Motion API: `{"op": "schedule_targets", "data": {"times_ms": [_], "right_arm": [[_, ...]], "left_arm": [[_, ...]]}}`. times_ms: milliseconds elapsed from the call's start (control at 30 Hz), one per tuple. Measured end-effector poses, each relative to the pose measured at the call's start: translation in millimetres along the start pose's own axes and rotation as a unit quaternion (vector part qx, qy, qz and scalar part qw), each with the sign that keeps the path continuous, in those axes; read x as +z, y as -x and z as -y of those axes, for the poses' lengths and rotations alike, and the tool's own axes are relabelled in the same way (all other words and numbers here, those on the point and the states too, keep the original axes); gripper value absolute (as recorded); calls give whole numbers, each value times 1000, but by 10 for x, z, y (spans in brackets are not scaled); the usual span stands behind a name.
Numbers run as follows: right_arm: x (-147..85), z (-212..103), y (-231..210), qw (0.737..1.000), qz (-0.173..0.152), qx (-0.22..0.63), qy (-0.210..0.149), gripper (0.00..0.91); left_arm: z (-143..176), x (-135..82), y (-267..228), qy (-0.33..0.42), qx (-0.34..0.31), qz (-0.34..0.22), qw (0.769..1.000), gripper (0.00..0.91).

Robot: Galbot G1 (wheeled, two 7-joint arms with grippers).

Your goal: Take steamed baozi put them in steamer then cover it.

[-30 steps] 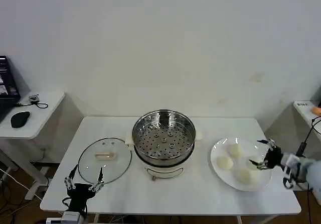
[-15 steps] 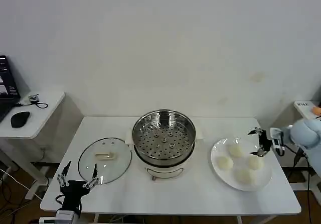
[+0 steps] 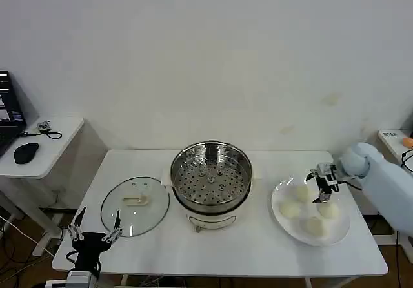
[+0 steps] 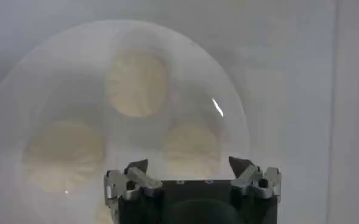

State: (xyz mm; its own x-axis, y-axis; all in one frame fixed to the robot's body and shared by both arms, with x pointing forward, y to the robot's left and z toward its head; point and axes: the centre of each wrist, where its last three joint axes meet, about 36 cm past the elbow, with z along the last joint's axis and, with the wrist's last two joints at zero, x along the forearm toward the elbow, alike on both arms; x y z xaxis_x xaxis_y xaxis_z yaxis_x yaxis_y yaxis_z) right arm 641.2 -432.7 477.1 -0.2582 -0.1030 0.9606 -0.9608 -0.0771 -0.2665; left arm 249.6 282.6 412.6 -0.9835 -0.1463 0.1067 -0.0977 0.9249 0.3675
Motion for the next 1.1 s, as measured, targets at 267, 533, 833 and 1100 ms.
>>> {"op": "schedule_targets", "data": {"times_ms": [267, 533, 833, 1100], "right_arm": [[-87, 99, 195, 1000, -15, -13, -4, 907], [-122, 137, 266, 1000, -25, -15, -4, 756], [-151, 132, 331, 999, -27, -17, -6, 746], [-140, 162, 245, 999, -30, -15, -8, 715]], "left_arm": [[-30, 6, -5, 3, -4, -1, 1000, 907], [-34, -2, -5, 3, -4, 1, 1000, 907], [-38, -31, -30, 5, -4, 4, 1000, 907], [-18, -54, -33, 4, -3, 7, 1000, 907]]}}
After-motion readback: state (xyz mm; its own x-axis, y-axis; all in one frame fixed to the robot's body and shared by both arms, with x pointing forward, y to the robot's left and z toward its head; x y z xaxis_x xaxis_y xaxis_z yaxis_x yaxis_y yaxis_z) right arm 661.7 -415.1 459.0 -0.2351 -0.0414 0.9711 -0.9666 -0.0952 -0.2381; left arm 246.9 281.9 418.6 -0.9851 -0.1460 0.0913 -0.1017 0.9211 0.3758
